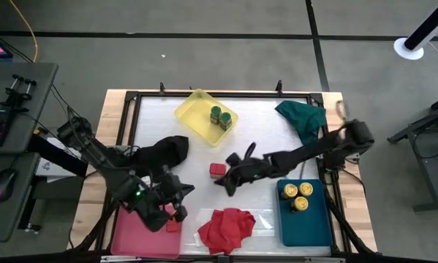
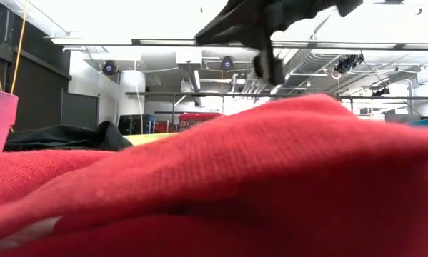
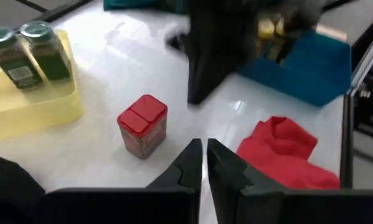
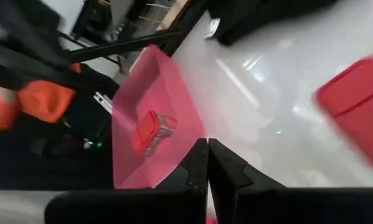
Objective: Sort spices by type
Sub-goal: Move the red seasoning can to the center of the table, then put the red seasoning can into the red bin
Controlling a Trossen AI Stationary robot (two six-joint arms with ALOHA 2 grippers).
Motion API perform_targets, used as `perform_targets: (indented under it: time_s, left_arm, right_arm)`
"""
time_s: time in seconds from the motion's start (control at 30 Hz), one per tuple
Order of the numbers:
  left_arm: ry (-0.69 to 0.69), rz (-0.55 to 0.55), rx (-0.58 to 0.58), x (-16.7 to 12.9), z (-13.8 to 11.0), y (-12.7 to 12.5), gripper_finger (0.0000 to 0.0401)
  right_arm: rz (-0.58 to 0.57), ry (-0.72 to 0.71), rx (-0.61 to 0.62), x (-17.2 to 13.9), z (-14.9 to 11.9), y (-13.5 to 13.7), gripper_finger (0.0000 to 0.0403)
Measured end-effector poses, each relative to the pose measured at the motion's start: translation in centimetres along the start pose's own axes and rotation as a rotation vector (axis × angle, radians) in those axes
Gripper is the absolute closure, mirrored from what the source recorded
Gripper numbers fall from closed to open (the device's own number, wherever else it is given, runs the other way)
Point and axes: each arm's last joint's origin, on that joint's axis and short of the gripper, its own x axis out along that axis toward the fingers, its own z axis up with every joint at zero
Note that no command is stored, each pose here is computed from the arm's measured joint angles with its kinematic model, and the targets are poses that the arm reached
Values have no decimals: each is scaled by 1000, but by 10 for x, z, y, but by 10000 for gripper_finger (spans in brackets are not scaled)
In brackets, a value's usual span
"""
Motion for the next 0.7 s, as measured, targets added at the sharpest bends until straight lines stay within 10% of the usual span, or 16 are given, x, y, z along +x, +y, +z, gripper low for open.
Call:
perform_targets:
  time_s: [0.4,0.7]
  left_arm:
    - [55,-259,266,77,71,33,239]
    - [250,-229,421,133,65,66,99]
  right_arm:
    - [-245,-58,-103,-155,11,29,403]
    - [-299,-87,-75,-208,-9,29,403]
